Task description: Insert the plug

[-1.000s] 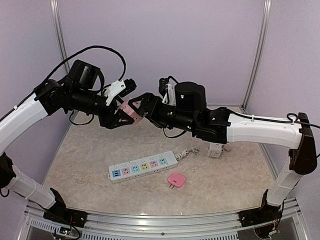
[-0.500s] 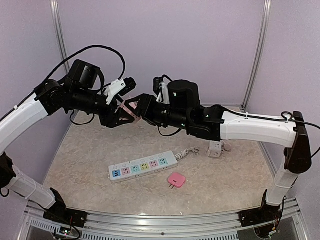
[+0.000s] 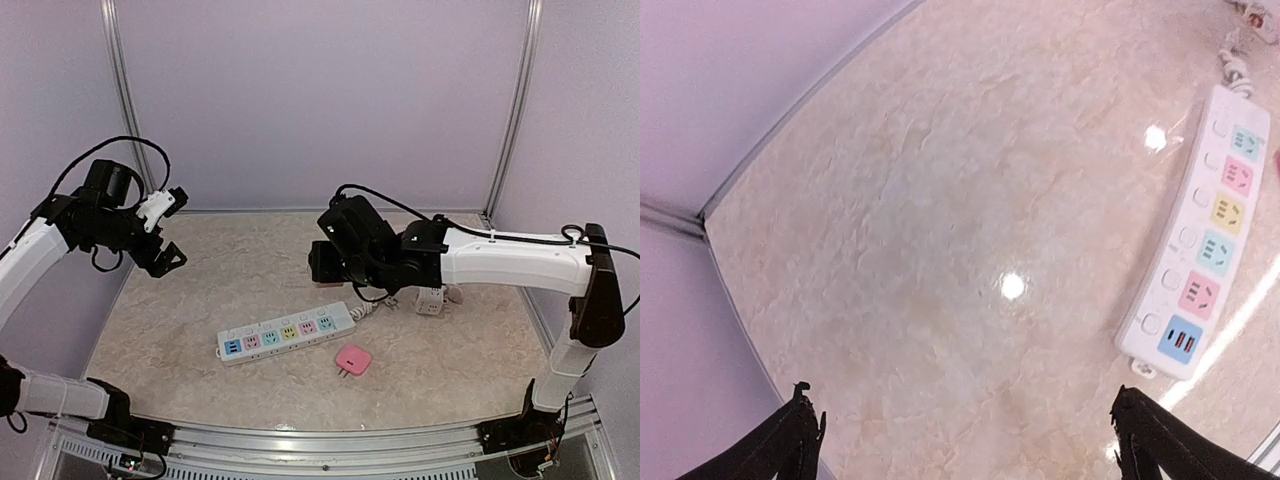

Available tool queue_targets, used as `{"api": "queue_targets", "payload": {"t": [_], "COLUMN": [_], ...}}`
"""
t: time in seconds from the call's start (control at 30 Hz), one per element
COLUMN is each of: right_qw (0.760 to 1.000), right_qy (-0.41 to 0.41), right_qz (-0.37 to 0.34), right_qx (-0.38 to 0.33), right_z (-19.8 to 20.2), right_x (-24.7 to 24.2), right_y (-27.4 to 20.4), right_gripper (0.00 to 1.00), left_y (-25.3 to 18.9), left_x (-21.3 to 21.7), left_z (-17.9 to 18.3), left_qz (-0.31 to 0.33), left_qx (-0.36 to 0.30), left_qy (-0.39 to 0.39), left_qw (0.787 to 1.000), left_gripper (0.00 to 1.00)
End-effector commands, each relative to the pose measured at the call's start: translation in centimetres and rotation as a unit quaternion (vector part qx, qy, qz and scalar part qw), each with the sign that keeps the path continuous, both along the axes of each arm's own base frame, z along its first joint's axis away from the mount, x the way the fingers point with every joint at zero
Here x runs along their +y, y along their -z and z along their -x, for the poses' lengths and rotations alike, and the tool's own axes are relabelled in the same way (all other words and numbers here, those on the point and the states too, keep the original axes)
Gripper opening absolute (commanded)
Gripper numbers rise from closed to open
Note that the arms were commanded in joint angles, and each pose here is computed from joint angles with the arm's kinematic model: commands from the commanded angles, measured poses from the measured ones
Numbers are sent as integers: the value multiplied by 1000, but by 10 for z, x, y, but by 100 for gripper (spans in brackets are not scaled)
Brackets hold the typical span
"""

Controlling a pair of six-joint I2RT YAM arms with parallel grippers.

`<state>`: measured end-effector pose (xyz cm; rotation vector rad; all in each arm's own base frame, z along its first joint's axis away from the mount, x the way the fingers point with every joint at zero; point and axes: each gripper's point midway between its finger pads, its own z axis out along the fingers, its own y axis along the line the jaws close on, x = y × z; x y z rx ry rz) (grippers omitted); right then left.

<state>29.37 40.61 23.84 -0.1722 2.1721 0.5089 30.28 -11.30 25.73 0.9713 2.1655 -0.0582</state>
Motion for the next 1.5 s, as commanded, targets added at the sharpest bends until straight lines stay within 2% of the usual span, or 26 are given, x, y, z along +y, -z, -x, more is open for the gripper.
{"api": "queue_targets", "payload": {"t": [0.0,0.2,0.5,0.73,1.47], "right_qw": [997,994,993,990,991], "right_qy": [-17,-55,-78,-104,-58], "right_qz": [73,69,59,49,93], "right_qx": [-37,-65,-73,-77,-81], "right_z": [2,4,11,16,17], "right_x": [-10,-1,0,24,-1], "right_y": [31,59,92,103,123], "right_gripper": [0,0,0,0,0], "left_y": [47,74,90,104,107], "left_x": [52,66,64,67,69], "left_z": [13,12,12,8,8], "left_qz": [-61,-32,-14,-13,-17], "left_qx": [51,78,89,90,88], "left_qy": [-64,-100,-80,-85,-92], "left_qw": [995,991,993,992,992], "left_gripper": [99,99,99,99,99]}}
